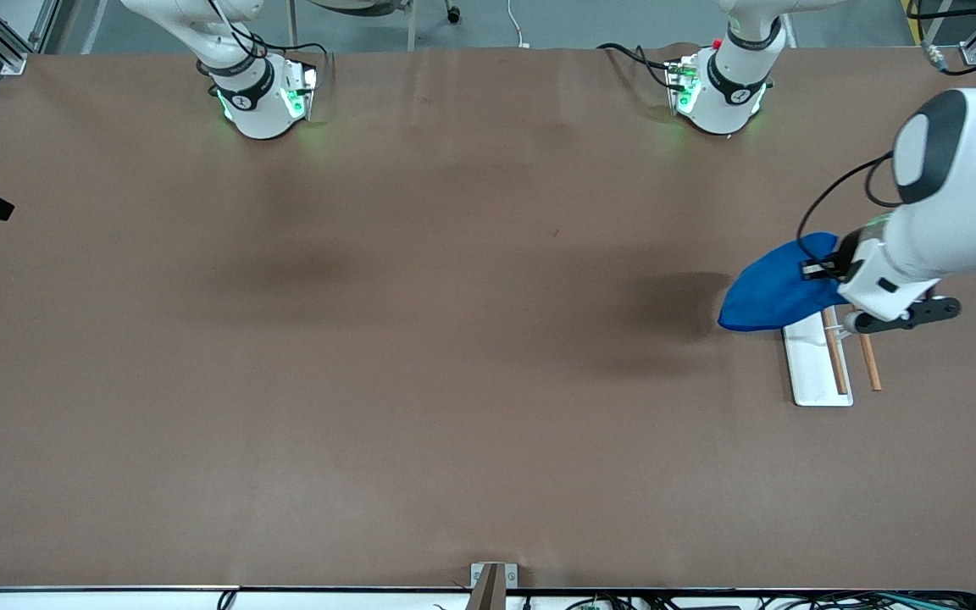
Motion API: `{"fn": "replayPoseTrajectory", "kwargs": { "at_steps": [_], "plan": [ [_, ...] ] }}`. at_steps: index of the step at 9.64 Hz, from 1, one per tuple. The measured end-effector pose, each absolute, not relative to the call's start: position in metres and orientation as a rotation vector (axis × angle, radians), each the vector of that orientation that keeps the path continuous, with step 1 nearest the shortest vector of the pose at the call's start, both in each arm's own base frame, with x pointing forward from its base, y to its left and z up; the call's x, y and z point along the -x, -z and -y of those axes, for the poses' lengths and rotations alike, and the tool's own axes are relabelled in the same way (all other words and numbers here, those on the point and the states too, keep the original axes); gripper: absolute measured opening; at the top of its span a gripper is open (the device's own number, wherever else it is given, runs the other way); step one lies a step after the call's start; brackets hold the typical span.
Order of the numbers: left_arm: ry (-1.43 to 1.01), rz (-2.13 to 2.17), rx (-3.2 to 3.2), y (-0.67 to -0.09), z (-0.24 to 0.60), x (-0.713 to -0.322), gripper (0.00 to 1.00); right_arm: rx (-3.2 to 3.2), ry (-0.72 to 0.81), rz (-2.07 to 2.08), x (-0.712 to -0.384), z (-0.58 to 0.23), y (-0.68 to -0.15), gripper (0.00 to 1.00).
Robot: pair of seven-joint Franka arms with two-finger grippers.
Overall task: Right arm passes towel to left arm to hang
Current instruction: 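Carry the towel with the left gripper over the wooden dowels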
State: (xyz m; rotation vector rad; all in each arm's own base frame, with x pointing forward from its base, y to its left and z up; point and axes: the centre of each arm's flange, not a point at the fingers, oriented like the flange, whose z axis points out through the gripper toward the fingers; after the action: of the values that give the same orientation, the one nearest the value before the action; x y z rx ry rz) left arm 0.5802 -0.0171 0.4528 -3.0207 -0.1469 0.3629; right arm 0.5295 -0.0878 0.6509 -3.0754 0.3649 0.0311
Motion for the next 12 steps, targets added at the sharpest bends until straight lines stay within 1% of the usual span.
{"fn": "replayPoseTrajectory", "kwargs": {
  "at_steps": [3,6,12],
  "plan": [
    [-0.303,0.118,3.016,-0.441,-0.009,-0.59,0.04,3.126,-0.035,-0.359,-0.529,0.089,-0.651,1.0],
    [-0.304,0.192,3.028,-0.416,-0.041,-0.599,0.04,3.128,-0.034,-0.359,-0.529,0.089,-0.651,1.0],
    [-0.291,0.25,3.052,-0.42,-0.116,-0.593,0.04,3.126,-0.054,-0.361,-0.528,0.09,-0.65,1.0]
  ]
}}
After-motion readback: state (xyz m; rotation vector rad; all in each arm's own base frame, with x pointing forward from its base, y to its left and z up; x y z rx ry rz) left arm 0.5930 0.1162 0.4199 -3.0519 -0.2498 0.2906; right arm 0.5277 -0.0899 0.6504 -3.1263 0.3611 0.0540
